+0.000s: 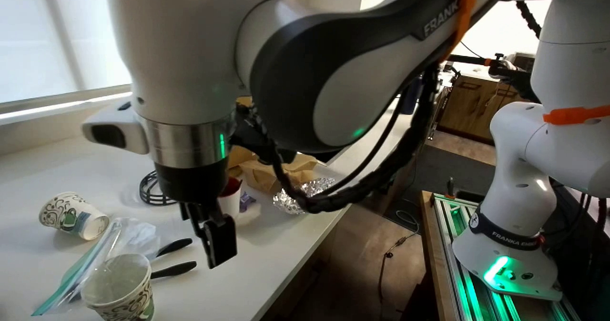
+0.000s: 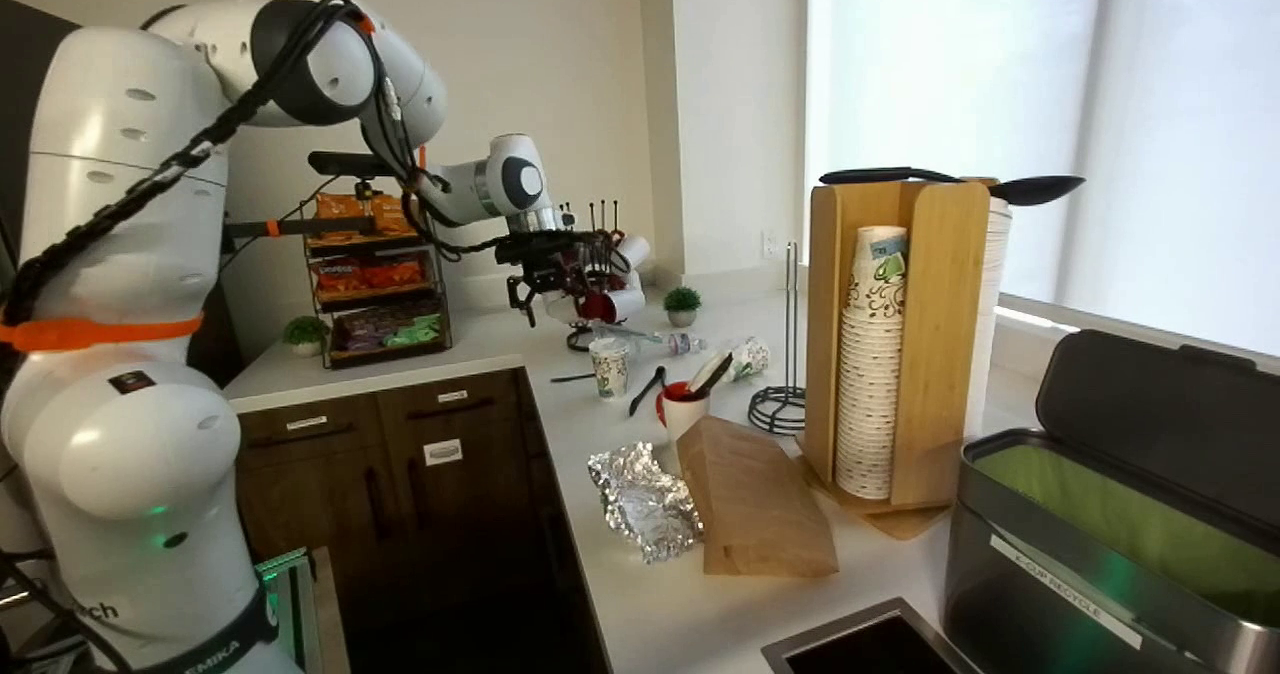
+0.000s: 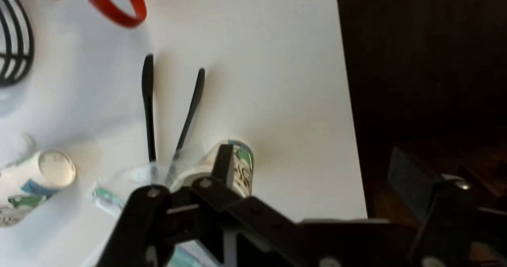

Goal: Move the coffee cup to the left

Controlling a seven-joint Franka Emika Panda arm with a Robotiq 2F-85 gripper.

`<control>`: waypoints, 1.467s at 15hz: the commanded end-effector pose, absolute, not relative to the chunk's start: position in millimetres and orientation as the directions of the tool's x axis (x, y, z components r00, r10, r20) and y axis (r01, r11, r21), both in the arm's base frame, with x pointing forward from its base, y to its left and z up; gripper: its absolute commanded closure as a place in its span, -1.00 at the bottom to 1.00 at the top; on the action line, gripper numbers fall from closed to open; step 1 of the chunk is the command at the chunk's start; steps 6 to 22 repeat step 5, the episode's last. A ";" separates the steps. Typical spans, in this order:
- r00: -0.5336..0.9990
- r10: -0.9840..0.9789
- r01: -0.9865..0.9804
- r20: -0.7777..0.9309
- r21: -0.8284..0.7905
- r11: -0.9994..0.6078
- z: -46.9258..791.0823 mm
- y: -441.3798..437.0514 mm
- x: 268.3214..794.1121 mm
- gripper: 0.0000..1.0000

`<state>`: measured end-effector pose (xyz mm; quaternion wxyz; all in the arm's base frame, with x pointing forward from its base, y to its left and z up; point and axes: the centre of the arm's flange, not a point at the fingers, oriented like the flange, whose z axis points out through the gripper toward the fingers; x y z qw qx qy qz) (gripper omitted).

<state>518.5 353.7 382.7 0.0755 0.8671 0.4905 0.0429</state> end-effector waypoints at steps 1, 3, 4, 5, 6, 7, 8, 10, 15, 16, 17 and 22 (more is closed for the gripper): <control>0.677 0.736 0.727 0.001 0.158 -0.668 361.2 299.3 455.4 -1.00; 0.635 0.772 0.764 -0.026 0.164 -0.624 366.1 323.1 491.5 -1.00; 0.650 0.759 0.752 -0.026 0.164 -0.639 363.7 317.0 486.1 -1.00; 0.659 0.752 0.744 -0.026 0.165 -0.647 363.0 313.6 482.5 -1.00; 0.659 0.752 0.744 -0.026 0.165 -0.647 363.0 313.6 482.5 -1.00; 0.659 0.752 0.744 -0.026 0.165 -0.647 363.0 313.6 482.5 -1.00; 0.659 0.752 0.744 -0.026 0.165 -0.647 363.0 313.6 482.5 -1.00; 0.659 0.752 0.744 -0.026 0.165 -0.647 363.0 313.6 482.5 -1.00; 0.659 0.752 0.744 -0.026 0.165 -0.647 363.0 313.6 482.5 -1.00; 0.659 0.752 0.744 -0.026 0.165 -0.647 363.0 313.6 482.5 -1.00; 0.659 0.752 0.744 -0.026 0.165 -0.647 363.0 313.6 482.5 -1.00; 0.659 0.752 0.744 -0.026 0.165 -0.647 363.0 313.6 482.5 -1.00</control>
